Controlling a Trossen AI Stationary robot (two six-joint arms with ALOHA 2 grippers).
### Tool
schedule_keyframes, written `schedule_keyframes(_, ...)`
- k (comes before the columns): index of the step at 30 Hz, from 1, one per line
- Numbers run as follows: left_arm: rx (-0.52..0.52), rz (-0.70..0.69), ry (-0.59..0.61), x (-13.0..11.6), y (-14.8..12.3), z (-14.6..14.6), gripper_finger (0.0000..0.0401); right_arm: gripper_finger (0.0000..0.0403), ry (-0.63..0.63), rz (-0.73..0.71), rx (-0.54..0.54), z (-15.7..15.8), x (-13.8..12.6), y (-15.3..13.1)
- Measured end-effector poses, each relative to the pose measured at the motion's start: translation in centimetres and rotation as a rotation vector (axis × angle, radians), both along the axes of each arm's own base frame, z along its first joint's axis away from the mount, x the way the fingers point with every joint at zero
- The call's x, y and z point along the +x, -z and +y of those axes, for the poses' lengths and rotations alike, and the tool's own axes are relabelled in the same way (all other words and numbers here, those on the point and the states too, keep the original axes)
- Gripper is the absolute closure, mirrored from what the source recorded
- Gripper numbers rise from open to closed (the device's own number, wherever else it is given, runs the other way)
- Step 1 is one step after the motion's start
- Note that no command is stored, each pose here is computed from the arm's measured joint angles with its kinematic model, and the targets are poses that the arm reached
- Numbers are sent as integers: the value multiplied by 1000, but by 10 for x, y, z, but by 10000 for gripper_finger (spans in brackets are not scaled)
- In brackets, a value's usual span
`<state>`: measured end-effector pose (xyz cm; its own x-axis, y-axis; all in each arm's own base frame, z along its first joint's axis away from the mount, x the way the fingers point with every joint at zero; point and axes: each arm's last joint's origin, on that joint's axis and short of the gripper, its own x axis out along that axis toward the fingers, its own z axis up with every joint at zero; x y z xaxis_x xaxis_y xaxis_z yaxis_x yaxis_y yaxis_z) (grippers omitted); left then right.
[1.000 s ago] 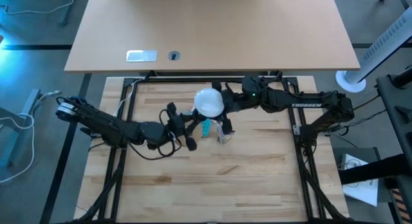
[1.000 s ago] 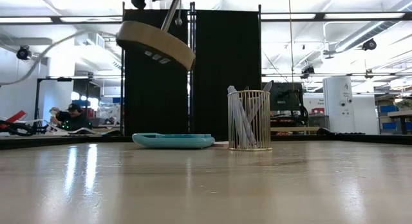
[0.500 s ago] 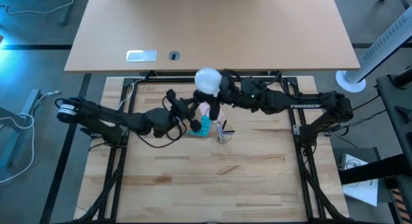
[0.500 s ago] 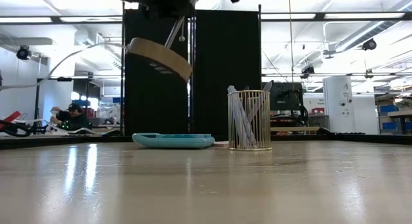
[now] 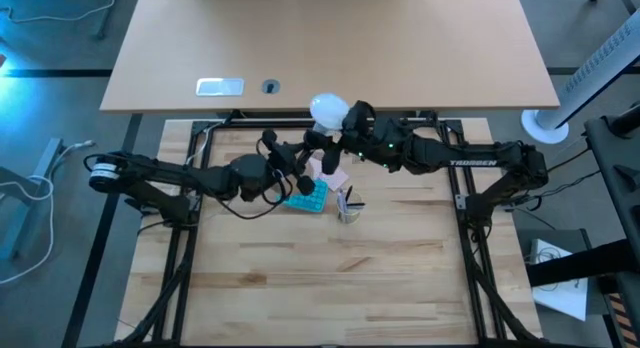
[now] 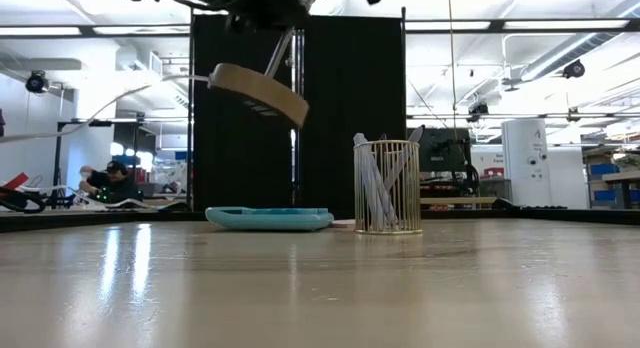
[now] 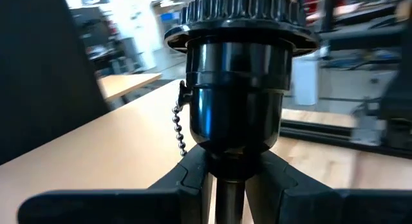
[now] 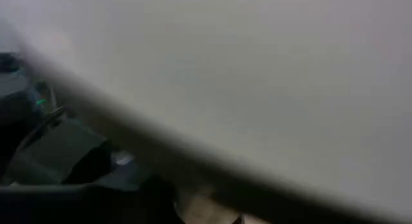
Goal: Screw lightbulb
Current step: Insert the lightbulb into the black table lamp
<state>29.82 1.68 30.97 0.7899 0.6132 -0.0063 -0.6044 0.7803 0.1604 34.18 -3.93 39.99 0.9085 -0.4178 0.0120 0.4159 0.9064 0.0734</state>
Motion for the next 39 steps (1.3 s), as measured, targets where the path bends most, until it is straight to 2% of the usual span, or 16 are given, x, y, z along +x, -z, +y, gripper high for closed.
schedule_keyframes(6,-42,-18,124,1,0,-4,340,114,-124,69,-79,4,-22,-13)
schedule_keyframes(11,-96,-53,219,3,0,-6,340,89,-344,81,-146,9,-41,-25)
schedule_keyframes(15,-115,-60,325,4,0,-9,340,89,-512,95,-201,13,-44,-24)
schedule_keyframes(19,-126,-54,367,7,3,-12,340,97,-615,106,-245,12,-39,-19)
schedule_keyframes(22,-127,-37,469,11,7,-19,340,102,-702,138,-268,9,-34,-10)
schedule_keyframes(27,-124,-12,558,14,12,-33,340,112,-949,128,-259,5,-26,2)
schedule_keyframes(35,-119,-6,578,13,12,-36,340,119,-1041,109,-316,5,-26,7)
schedule_keyframes(39,-123,-10,590,13,12,-37,340,114,-1045,90,-336,5,-25,10)
